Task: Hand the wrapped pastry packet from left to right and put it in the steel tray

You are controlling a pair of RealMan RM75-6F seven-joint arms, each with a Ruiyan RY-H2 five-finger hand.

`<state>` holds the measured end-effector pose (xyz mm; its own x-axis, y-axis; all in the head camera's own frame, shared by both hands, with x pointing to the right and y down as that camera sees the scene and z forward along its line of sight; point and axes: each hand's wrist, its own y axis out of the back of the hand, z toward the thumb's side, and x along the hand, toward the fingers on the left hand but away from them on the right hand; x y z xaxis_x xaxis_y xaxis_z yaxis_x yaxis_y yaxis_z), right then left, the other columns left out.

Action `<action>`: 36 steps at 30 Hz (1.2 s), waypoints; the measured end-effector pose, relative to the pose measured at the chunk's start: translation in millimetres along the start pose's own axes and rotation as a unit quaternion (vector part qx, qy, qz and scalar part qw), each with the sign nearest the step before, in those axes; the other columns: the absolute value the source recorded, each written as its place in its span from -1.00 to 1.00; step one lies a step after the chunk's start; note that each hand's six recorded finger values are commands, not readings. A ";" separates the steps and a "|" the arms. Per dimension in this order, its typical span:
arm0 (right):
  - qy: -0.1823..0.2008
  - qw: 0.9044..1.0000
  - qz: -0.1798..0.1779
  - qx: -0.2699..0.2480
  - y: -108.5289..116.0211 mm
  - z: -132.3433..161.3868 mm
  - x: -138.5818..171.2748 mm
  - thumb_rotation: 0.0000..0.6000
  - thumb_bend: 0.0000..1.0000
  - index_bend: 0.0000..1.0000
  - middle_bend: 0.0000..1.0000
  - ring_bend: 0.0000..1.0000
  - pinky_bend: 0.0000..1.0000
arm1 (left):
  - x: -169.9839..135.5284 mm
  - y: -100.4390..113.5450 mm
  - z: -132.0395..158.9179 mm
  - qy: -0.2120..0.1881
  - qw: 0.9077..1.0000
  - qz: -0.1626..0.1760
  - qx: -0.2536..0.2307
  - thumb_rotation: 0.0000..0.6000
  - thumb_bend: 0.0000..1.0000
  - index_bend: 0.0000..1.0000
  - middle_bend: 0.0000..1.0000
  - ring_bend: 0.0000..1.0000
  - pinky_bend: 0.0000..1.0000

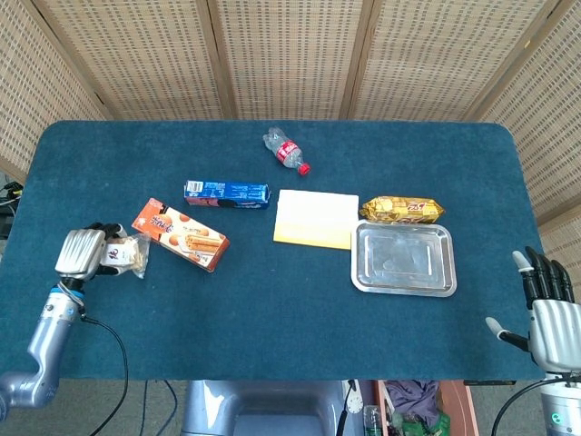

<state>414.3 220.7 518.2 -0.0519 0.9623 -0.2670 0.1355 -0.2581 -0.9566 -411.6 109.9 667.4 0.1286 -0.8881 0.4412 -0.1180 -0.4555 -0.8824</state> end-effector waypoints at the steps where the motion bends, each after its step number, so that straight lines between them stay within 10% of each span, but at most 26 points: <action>1: 0.000 1.000 0.000 0.000 0.1 0.1 0.1 1.00 -1.00 -1.00 -1.00 -1.00 -1.00 | -1.1 5.8 3.7 -0.006 1.000 0.006 -0.005 1.00 -1.00 0.20 0.04 -0.22 0.05; 11: -0.006 1.000 0.001 0.005 -1.0 -2.4 -1.7 1.00 -1.00 -1.00 -1.00 -1.00 -1.00 | 2.5 33.7 128.8 -0.193 0.981 -0.008 -0.036 1.00 -1.00 0.20 0.04 -0.22 0.04; 21: -0.028 0.999 0.006 0.015 -5.9 -12.0 -9.6 1.00 -1.00 -1.00 -1.00 -1.00 -1.00 | 23.7 -11.1 270.4 -0.331 0.941 -0.069 0.028 1.00 -1.00 0.19 0.02 -0.22 0.02; 23: -0.029 0.999 0.006 0.017 -6.3 -12.3 -11.0 1.00 -1.00 -1.00 -1.00 -1.00 -1.00 | 29.0 -19.9 286.2 -0.341 0.936 -0.079 0.035 1.00 -1.00 0.10 -0.06 -0.23 -0.03; 28: -0.040 0.999 0.004 0.018 -5.9 -15.8 -14.9 1.00 -1.00 -1.00 -1.00 -1.00 -1.00 | 37.1 -39.1 311.4 -0.354 0.928 -0.110 0.044 1.00 -1.00 -0.99 -0.99 -0.98 -0.74; 36: -0.033 0.999 0.019 0.023 -12.3 -14.0 -12.9 1.00 -1.00 -1.00 -1.00 -1.00 -1.00 | 41.0 -28.1 299.7 -0.330 0.934 -0.133 0.014 1.00 -1.00 -1.00 -1.00 -1.00 -1.00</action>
<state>427.2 212.7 535.1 -0.1129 0.9441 -0.3096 0.0927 -0.3003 -0.9493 -107.9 104.7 661.2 0.7306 -0.5083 0.4559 0.0282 -0.6447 -0.7639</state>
